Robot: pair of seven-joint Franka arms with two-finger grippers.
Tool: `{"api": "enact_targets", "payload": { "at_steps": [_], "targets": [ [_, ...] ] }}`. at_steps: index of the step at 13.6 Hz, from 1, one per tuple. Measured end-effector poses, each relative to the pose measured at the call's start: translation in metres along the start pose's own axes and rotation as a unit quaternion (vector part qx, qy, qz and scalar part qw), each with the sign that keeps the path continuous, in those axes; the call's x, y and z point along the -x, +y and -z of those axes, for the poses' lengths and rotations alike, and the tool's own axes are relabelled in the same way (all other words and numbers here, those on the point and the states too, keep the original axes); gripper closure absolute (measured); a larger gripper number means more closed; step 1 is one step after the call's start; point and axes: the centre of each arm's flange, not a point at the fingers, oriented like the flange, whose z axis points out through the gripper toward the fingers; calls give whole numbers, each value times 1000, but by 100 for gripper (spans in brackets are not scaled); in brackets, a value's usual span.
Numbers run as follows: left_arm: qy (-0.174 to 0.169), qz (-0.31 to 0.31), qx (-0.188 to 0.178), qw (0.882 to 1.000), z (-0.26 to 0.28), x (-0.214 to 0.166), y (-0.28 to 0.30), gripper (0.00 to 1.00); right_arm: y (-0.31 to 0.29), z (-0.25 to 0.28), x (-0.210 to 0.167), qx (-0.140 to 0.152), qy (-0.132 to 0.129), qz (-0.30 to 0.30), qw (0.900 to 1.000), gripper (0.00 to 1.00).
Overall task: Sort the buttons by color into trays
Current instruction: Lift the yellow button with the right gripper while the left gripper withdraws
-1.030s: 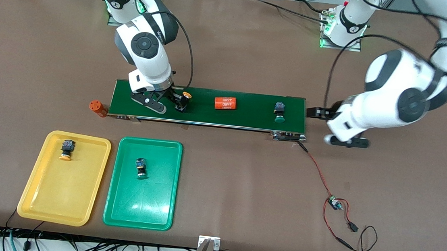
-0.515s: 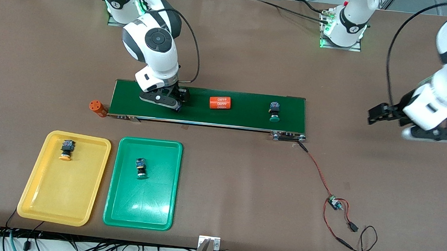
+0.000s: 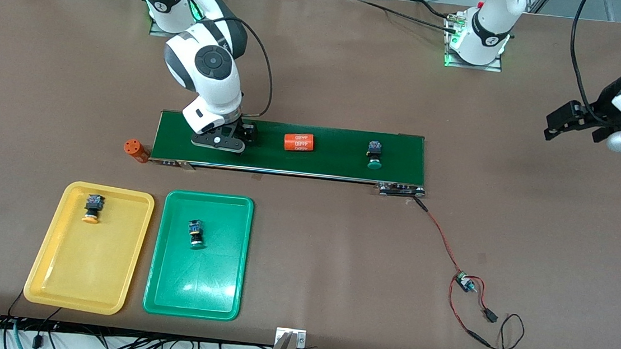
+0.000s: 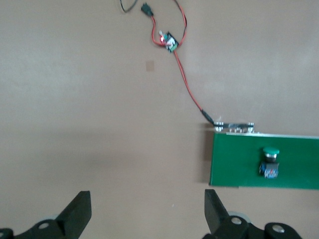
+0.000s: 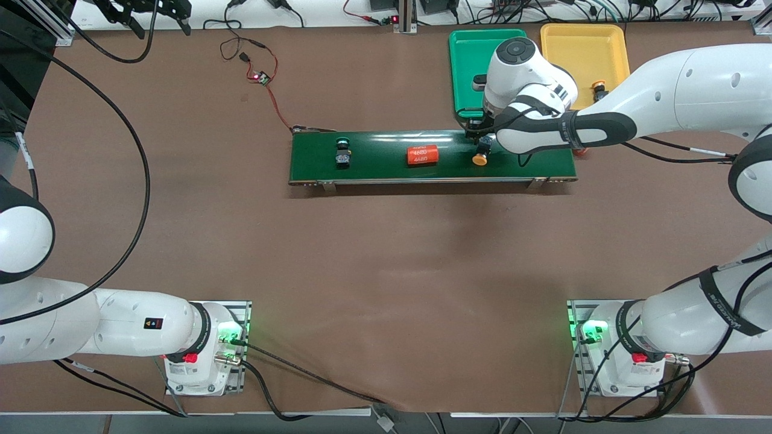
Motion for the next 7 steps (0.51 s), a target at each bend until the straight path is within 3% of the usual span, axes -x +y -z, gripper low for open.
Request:
{"api": "enact_targets", "payload": {
  "at_steps": [2,7],
  "targets": [
    [-17,-16,-5,1000,7,9,17,0,8,-8,-6,-2,-6,-5,1000,6],
    [2,4,-1,1000,15,-1,-5,0,17,-16,-13,-10,-8,-14,1000,7]
  ]
}}
